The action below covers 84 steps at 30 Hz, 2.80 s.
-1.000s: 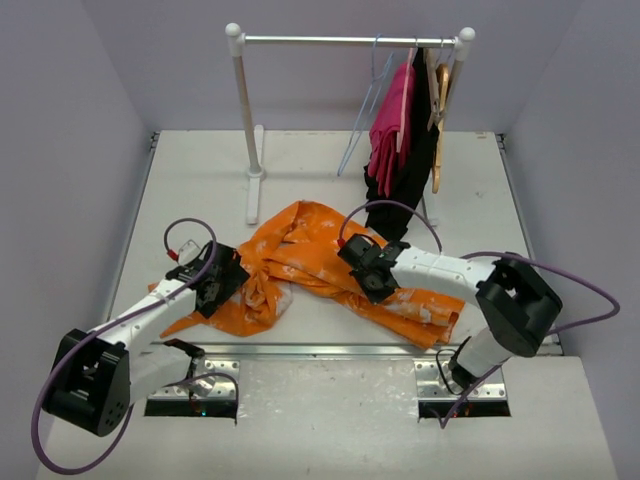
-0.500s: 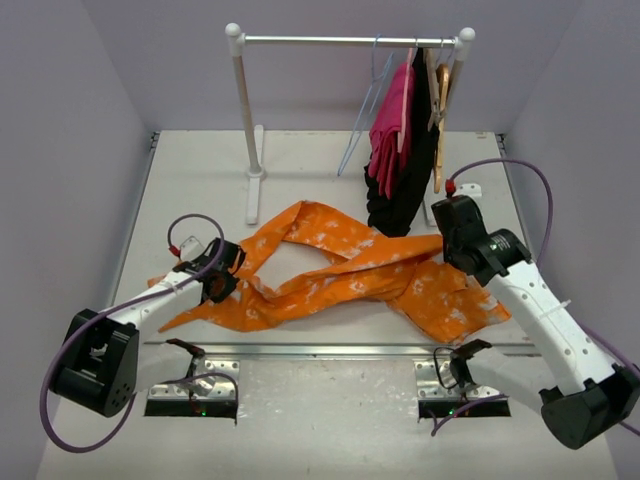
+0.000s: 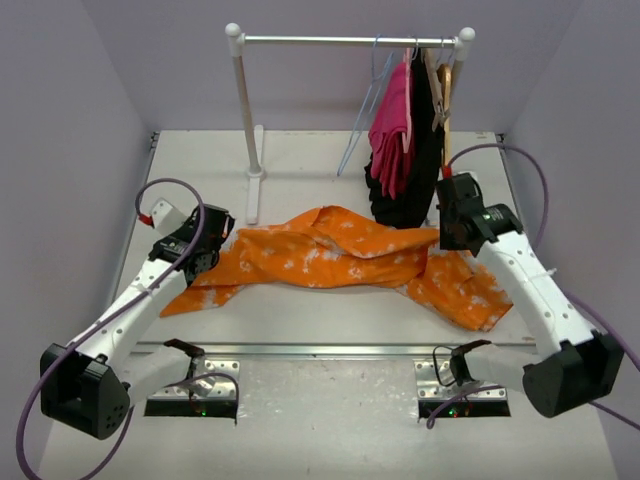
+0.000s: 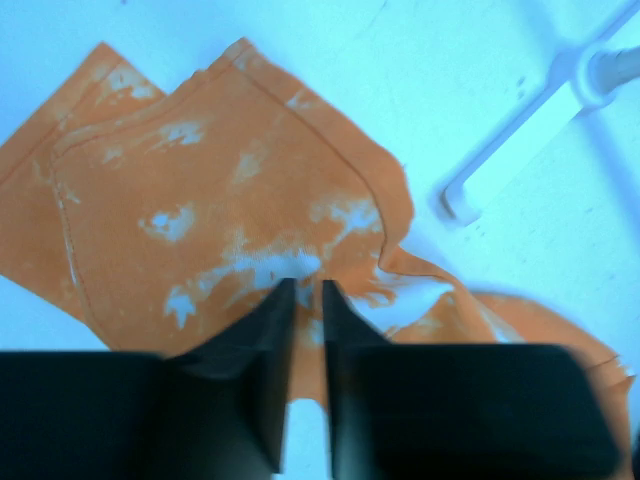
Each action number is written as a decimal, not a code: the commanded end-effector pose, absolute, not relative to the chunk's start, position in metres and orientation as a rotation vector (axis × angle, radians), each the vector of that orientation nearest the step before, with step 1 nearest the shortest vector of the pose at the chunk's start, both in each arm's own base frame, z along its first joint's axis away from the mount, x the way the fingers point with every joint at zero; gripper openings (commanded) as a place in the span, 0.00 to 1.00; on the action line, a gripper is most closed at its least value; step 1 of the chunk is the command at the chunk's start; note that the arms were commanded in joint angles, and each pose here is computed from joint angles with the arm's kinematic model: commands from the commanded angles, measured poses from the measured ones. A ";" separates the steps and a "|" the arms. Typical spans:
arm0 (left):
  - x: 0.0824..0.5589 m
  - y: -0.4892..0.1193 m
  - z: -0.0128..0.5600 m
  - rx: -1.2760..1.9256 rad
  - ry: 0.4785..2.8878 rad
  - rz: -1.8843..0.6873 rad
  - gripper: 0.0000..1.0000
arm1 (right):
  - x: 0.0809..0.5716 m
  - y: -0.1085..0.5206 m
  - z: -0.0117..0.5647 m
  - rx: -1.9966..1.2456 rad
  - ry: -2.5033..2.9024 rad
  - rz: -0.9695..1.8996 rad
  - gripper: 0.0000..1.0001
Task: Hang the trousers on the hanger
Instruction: Fold the trousers at the center of the board.
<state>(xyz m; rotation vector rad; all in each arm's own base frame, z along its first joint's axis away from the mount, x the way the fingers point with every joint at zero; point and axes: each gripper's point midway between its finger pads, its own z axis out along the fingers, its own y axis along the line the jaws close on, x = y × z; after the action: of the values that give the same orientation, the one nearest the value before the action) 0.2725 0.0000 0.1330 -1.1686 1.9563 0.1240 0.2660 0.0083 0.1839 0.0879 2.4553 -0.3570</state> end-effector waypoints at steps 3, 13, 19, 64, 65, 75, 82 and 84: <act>0.261 0.020 0.149 -1.203 1.885 0.164 1.00 | 0.260 0.023 0.136 0.050 2.570 -0.276 0.66; 0.242 -0.008 0.089 -1.284 2.095 0.065 1.00 | 0.264 0.047 0.104 -0.037 2.653 -0.142 0.79; 0.227 -0.053 0.049 -1.232 2.211 -0.013 1.00 | 0.260 0.066 0.095 0.171 2.533 0.065 0.92; 0.255 -0.061 0.066 -1.281 2.264 0.069 1.00 | 0.207 0.042 0.102 -0.752 2.699 -0.761 0.99; 0.256 -0.058 0.063 -1.295 2.255 0.096 1.00 | 0.210 0.038 0.106 -0.671 2.693 -0.754 0.99; 0.274 -0.030 0.027 -1.435 2.121 0.203 1.00 | 0.243 0.128 0.108 -0.390 2.511 0.051 0.99; 0.271 -0.007 -0.013 -1.486 2.162 0.382 0.72 | 0.245 0.124 0.075 -0.376 2.567 0.023 0.99; 0.269 -0.005 -0.014 -1.488 2.155 0.388 0.33 | 0.244 0.125 0.072 -0.385 2.565 0.031 0.99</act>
<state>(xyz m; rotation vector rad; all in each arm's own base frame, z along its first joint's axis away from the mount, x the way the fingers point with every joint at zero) 0.2726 -0.0167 0.0012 -1.4477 2.1857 0.3371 0.2315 0.1098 0.0692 -0.4181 2.6285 -0.0637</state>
